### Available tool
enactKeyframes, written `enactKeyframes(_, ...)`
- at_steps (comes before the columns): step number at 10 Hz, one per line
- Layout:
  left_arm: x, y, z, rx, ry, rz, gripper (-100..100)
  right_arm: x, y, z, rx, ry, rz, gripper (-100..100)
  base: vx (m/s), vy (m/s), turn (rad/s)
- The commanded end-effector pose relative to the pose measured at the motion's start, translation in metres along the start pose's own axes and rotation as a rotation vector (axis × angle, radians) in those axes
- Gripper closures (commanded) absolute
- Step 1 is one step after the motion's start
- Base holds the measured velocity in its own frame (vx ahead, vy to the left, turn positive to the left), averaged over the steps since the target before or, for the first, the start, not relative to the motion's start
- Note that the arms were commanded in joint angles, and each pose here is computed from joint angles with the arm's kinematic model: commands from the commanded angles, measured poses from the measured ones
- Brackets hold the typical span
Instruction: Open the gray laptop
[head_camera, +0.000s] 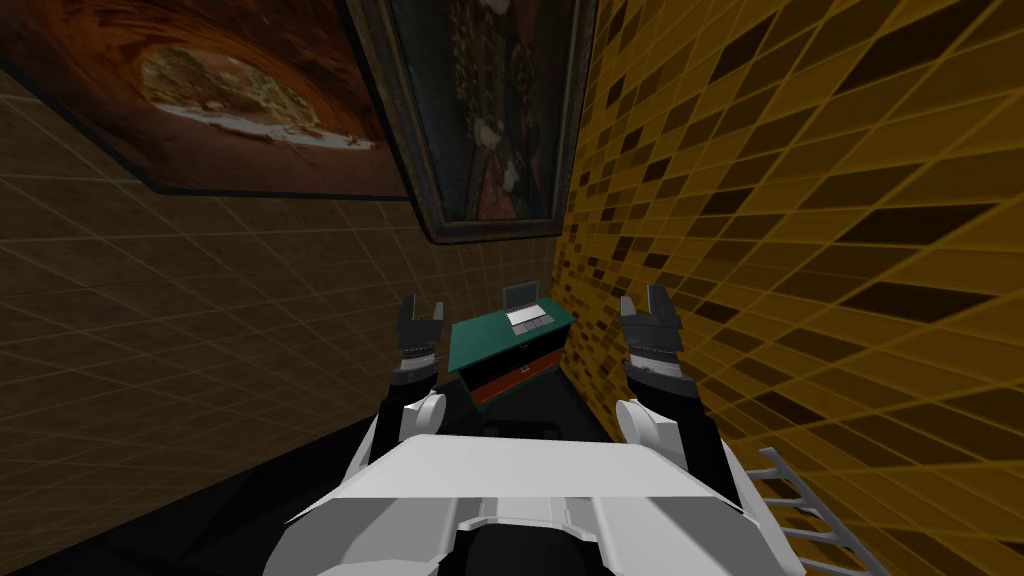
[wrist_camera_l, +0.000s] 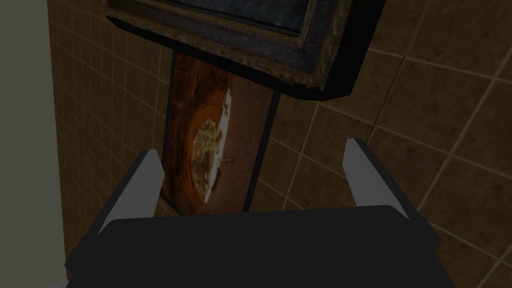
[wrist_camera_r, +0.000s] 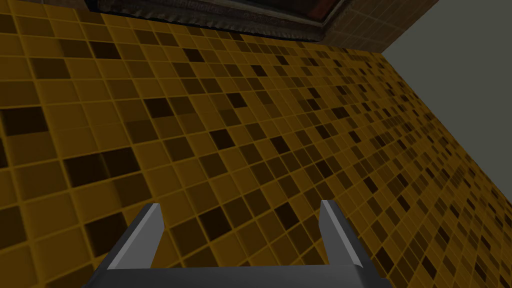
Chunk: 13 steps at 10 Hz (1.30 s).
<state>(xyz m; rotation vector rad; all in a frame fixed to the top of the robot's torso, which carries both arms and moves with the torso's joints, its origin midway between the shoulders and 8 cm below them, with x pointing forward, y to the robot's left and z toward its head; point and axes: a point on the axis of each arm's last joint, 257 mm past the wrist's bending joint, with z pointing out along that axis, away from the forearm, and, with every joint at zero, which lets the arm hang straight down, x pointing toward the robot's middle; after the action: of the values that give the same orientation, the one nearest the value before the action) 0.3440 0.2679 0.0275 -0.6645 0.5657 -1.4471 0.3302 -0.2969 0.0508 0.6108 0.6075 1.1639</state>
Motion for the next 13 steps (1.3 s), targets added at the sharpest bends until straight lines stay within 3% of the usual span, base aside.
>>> enactKeyframes(1, 0.000, 0.000, 0.000, 0.000, 0.000, 0.000, 0, 0.000, 0.000, 0.000, 0.000, 0.000, 0.000, 0, 0.000, 0.000, 0.000)
enactKeyframes(9, 0.000, 0.000, 0.000, 0.000, 0.000, 0.000, 0, 0.000, 0.000, 0.000, 0.000, 0.000, 0.000, 0, 0.000, 0.000, 0.000)
enactKeyframes(10, 0.000, 0.000, 0.000, 0.000, 0.000, 0.000, 0, 0.008, -0.002, 0.001, -0.001, 0.036, -0.023, -100, 0.010, -0.002, 0.019)
enactKeyframes(13, 0.000, 0.000, 0.000, 0.000, 0.000, 0.000, 0, 0.030, -0.013, 0.004, -0.001, 0.131, -0.104, -100, 0.015, -0.009, 0.036)
